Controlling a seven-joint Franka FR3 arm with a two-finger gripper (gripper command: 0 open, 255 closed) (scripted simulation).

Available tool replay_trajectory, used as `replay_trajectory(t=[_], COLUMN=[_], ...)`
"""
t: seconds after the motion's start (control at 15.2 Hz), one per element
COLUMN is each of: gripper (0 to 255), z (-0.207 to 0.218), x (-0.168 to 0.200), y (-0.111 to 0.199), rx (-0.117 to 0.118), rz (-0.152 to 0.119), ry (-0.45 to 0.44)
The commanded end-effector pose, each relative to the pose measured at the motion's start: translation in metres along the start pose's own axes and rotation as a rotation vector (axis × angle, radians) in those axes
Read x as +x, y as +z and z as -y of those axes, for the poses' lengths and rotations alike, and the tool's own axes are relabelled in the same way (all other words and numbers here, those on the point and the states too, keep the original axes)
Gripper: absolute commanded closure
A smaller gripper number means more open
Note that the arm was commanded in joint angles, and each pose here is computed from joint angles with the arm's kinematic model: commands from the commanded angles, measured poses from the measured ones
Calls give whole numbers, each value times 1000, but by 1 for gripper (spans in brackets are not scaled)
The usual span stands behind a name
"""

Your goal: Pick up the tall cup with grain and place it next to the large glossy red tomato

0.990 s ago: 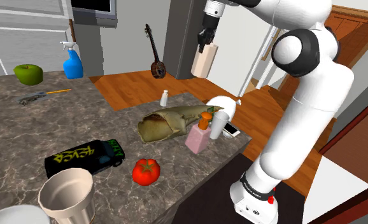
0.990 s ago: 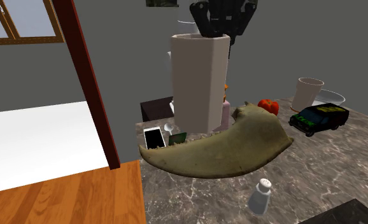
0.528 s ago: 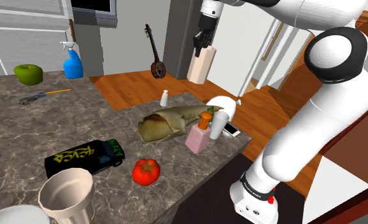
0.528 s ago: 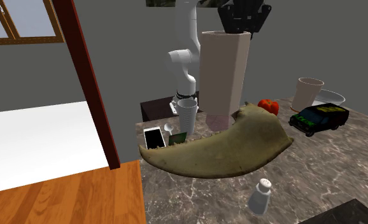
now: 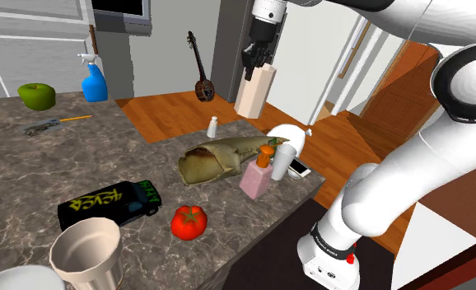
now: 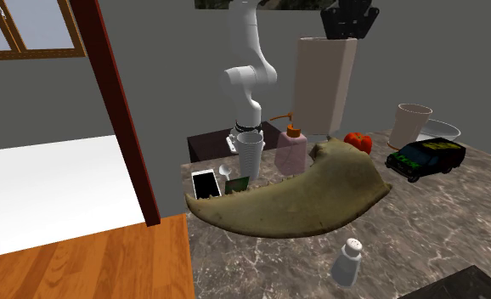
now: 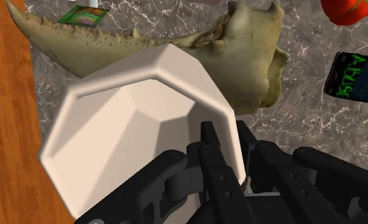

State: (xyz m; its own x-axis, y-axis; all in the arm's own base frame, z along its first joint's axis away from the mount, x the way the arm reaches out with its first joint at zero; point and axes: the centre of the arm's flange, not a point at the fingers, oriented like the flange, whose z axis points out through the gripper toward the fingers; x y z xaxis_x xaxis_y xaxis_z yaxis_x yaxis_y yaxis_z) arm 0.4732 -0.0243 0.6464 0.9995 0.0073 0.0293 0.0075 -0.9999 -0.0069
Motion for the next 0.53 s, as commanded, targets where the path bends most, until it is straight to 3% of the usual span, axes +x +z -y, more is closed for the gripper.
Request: replay_trajectory(t=[0.0, 0.46], gripper=[255, 255], z=[25, 112], x=[-8, -40], y=[2, 2], rx=[-1, -1], rz=[0, 0], ry=[1, 1])
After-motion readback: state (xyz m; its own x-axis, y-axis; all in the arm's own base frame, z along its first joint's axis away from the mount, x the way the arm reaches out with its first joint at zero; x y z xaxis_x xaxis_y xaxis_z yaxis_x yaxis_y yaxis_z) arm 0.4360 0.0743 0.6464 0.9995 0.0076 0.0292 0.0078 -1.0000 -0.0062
